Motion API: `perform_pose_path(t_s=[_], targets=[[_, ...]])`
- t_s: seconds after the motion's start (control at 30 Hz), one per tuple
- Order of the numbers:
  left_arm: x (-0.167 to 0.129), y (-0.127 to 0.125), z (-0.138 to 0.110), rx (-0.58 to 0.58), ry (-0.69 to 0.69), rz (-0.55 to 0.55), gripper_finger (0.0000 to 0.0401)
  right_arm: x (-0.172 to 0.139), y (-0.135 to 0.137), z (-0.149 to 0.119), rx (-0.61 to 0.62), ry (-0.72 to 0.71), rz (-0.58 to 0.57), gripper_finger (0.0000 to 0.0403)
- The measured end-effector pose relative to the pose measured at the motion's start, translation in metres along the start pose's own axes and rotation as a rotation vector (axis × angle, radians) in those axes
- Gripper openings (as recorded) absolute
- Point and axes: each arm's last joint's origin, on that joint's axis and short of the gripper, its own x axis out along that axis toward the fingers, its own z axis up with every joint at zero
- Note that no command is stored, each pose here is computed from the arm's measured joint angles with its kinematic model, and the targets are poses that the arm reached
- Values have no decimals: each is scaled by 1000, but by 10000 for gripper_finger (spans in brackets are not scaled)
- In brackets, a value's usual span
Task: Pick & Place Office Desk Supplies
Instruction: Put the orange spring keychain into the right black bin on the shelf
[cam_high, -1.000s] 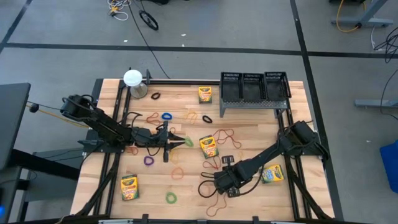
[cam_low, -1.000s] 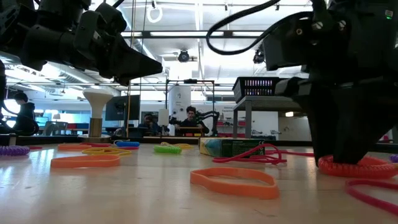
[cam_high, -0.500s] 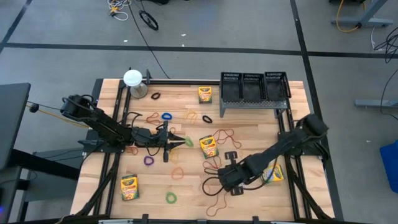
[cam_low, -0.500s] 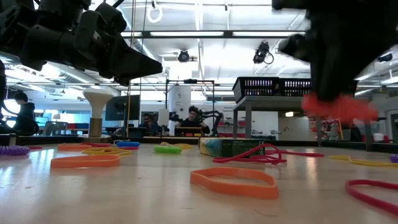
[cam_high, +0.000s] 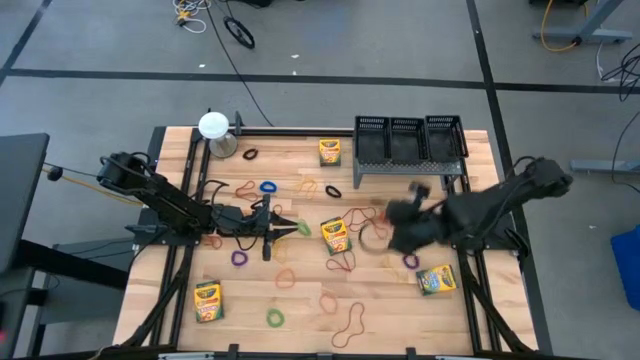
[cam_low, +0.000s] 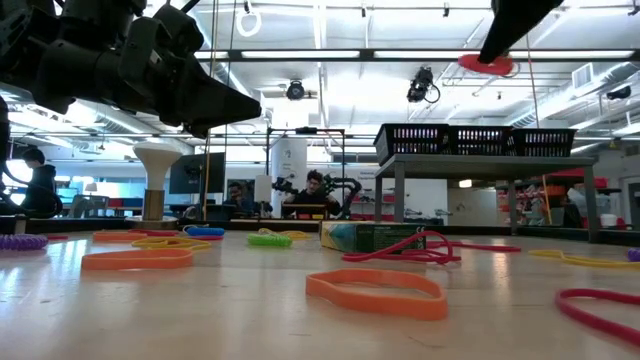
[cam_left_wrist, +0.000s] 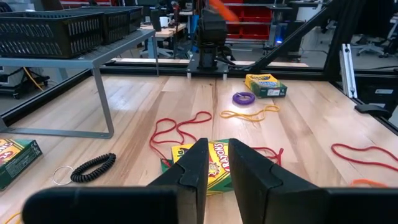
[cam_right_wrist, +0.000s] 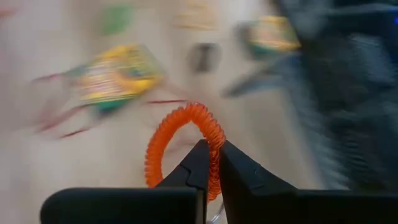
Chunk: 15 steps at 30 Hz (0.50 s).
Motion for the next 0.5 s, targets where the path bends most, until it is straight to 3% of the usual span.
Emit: perform_pose_path(t_s=[0.23, 0.5], targets=[[0, 0, 0, 0, 0, 0, 68, 12, -80, 4, 250, 45, -343, 27], [0, 0, 0, 0, 0, 0, 68, 44, -169, 0, 442, 261, -619, 27]])
